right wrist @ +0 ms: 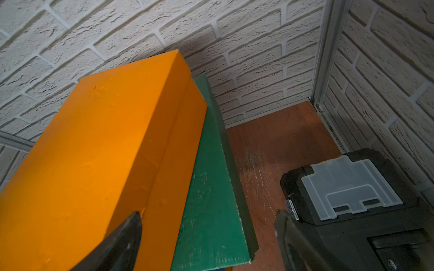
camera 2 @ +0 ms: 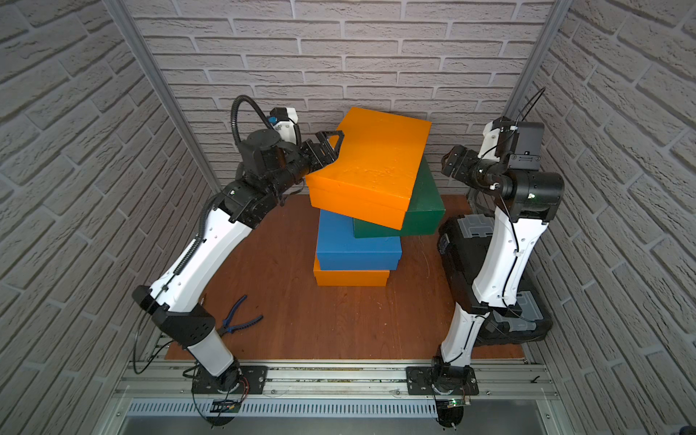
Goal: Stack the shoeboxes
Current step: Place the shoebox at the shoebox, then adjust the shoebox.
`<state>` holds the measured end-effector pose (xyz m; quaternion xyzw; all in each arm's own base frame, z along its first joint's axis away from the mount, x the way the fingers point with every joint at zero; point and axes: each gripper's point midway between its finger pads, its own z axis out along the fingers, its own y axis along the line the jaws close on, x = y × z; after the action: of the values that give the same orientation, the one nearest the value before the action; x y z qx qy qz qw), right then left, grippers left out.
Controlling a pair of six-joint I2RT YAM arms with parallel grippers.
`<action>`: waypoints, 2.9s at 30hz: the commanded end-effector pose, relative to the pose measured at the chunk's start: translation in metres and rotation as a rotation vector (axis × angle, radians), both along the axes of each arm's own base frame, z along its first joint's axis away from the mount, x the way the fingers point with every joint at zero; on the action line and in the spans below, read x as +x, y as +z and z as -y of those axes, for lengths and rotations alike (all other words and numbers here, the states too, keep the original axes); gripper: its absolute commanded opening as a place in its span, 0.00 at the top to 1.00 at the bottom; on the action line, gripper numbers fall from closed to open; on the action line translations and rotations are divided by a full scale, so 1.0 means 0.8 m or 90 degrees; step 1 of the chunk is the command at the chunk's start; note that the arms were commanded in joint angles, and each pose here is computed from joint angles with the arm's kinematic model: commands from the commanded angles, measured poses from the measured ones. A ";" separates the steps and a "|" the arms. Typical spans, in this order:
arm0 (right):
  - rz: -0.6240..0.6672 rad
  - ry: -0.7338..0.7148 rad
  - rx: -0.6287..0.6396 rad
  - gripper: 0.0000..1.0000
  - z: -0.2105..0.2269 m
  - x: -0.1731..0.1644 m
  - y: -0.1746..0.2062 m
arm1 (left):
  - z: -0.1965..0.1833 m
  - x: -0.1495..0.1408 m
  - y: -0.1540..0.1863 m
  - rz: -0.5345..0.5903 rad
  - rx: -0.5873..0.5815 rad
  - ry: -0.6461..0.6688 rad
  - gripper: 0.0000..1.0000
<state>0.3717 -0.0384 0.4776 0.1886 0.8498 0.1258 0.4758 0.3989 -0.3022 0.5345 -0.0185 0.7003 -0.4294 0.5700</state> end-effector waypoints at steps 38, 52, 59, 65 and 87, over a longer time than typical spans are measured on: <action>-0.256 -0.003 0.049 0.81 0.015 0.073 -0.163 | -0.013 -0.009 0.026 0.038 -0.015 0.022 0.02; -0.256 0.078 0.044 0.83 -0.047 0.075 -0.161 | -0.022 -0.019 0.032 0.045 -0.019 0.026 0.02; -0.243 0.126 0.044 0.84 -0.087 0.066 -0.149 | -0.028 -0.025 0.036 0.050 -0.028 0.029 0.02; -0.232 0.179 0.065 0.84 -0.120 0.058 -0.138 | -0.036 -0.032 0.042 0.056 -0.038 0.035 0.02; -0.115 0.066 -0.058 0.85 -0.060 -0.006 -0.054 | -0.074 -0.066 0.071 0.103 -0.026 0.068 0.02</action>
<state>0.4133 0.0201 0.4330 0.1297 0.8896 0.1343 0.4168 0.3609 -0.2582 0.5665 -0.0332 0.6699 -0.4140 0.6155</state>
